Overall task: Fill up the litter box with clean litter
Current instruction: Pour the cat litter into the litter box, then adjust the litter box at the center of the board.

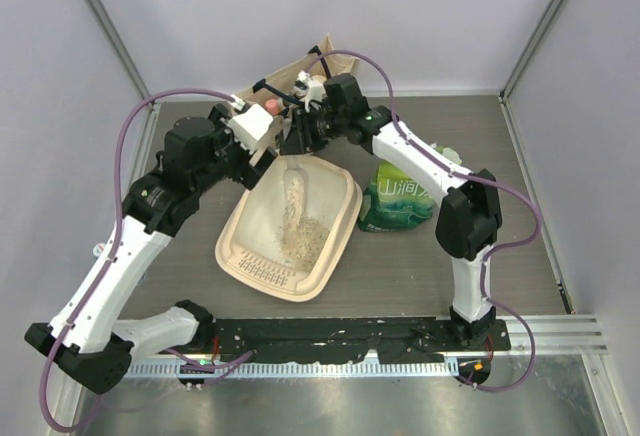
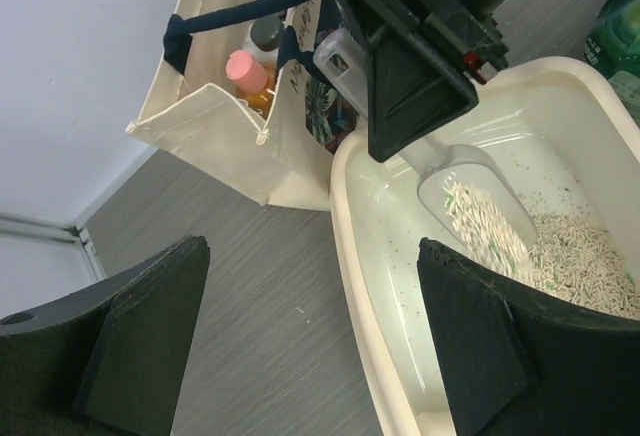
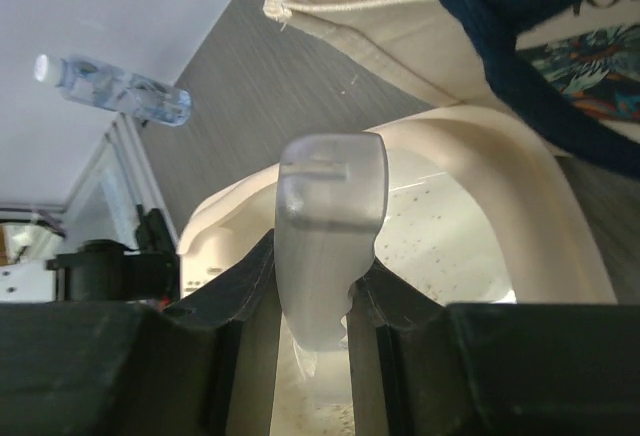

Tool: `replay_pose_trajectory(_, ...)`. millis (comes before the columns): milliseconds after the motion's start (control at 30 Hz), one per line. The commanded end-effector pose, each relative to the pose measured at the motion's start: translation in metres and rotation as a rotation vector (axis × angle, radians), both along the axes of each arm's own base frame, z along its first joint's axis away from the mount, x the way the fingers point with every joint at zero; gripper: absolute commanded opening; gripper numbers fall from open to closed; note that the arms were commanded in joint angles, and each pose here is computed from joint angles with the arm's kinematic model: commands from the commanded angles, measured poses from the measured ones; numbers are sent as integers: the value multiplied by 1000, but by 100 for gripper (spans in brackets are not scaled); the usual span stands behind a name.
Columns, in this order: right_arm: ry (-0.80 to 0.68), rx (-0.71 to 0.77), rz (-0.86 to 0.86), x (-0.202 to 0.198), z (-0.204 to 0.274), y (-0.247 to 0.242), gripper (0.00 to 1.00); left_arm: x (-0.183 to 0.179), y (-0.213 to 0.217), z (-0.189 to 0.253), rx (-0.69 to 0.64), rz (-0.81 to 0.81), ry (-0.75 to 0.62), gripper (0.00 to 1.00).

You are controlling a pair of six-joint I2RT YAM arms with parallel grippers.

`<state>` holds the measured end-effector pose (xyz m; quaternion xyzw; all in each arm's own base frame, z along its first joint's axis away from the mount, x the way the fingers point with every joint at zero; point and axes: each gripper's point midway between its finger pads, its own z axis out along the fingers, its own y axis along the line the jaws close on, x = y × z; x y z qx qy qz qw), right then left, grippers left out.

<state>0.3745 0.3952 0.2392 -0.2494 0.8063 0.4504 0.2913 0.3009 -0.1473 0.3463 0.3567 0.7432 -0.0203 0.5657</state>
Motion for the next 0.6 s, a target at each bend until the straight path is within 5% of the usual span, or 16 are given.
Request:
replay_pose_trajectory(0, -294, -41, 8, 24, 44, 4, 1, -6, 6, 7, -22, 5, -21, 89)
replay_pose_trajectory(300, -753, -124, 35, 23, 84, 0, 1, -3, 16, -15, 26, 44, 61, 89)
replay_pose_trajectory(567, -849, -64, -147, 13, 147, -46, 1, -9, 20, -72, 155, 34, 272, 92)
